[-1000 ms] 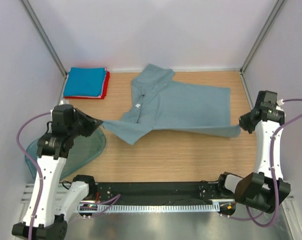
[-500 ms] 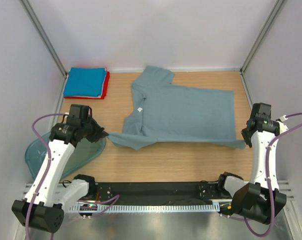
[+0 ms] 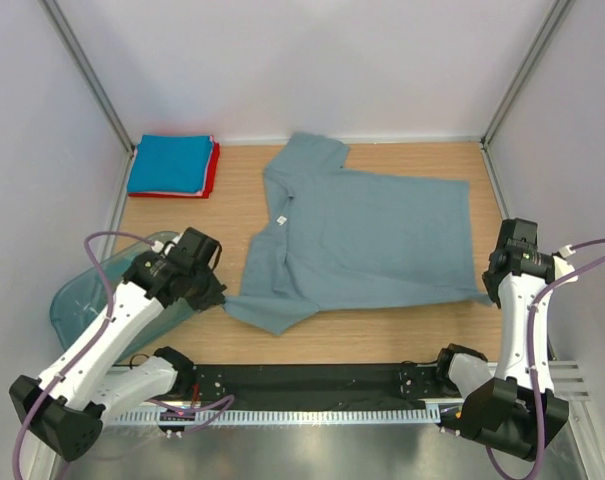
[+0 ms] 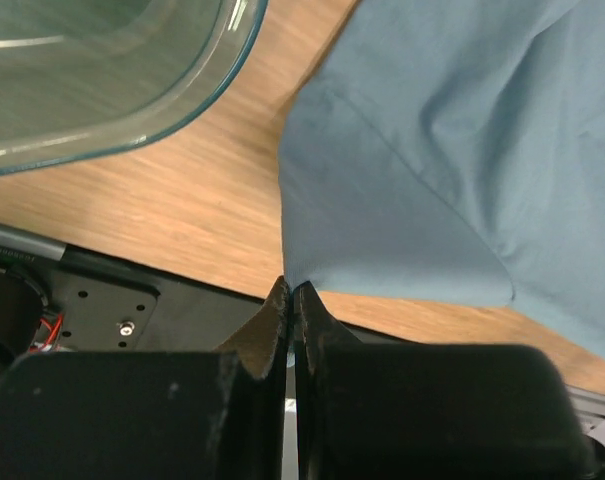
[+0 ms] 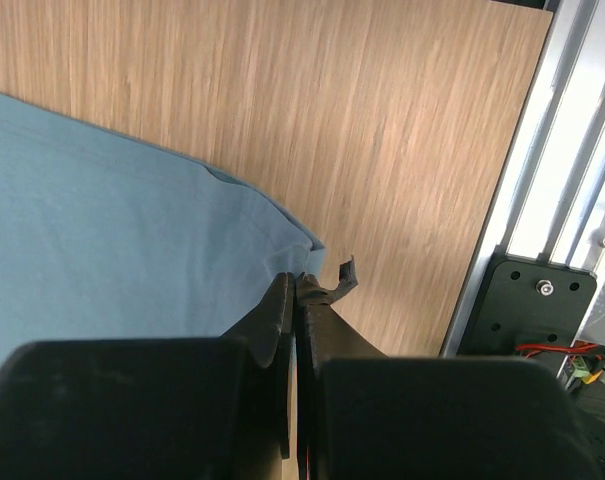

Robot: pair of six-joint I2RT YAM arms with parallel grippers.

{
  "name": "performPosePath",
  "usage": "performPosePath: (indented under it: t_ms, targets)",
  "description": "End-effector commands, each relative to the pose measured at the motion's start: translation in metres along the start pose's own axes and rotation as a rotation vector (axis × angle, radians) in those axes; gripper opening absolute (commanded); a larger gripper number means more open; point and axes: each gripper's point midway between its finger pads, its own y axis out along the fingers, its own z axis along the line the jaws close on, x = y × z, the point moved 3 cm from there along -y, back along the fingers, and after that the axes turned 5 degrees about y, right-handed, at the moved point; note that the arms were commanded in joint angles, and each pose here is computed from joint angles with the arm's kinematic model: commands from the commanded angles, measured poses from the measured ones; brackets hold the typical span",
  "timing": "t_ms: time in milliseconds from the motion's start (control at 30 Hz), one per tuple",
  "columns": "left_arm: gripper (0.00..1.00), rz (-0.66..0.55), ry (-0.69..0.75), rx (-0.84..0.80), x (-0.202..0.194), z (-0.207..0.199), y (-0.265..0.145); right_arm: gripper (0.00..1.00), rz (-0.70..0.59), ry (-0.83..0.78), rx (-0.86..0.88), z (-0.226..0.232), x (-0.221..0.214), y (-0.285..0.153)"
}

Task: Fold and stack the t-shirts
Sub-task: Flatten the tshirt out

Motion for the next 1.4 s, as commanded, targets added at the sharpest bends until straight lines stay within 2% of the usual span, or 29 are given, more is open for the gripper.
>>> performPosePath:
  t_ms: [0, 400, 700, 900, 1033, 1133, 1367]
  targets:
    - [0.00, 0.000, -0.024, 0.042, -0.015, 0.011, 0.004, 0.01, -0.070, 0.032, -0.002, -0.001, 0.011, 0.000]
    - [0.00, 0.048, 0.078, 0.095, -0.045, 0.006, 0.020, 0.01, -0.089, -0.018, -0.020, -0.001, 0.010, 0.008]
    - [0.00, -0.026, 0.123, 0.139, -0.030, 0.000, 0.025, 0.01, -0.053, -0.113, -0.084, -0.008, -0.006, 0.024]
    - [0.00, -0.138, 0.180, 0.222, 0.001, -0.006, -0.001, 0.01, -0.018, -0.224, -0.276, -0.016, -0.005, 0.026]
    - [0.00, -0.124, 0.175, 0.190, 0.001, -0.017, -0.001, 0.01, 0.021, -0.366, -0.470, -0.018, -0.005, 0.034]
    - [0.00, -0.078, 0.173, 0.184, -0.006, -0.019, 0.003, 0.01, 0.025, -0.391, -0.487, -0.017, -0.004, 0.033]
    - [0.00, -0.064, 0.194, 0.238, -0.008, -0.006, -0.003, 0.01, 0.013, -0.420, -0.484, -0.016, 0.003, 0.023]
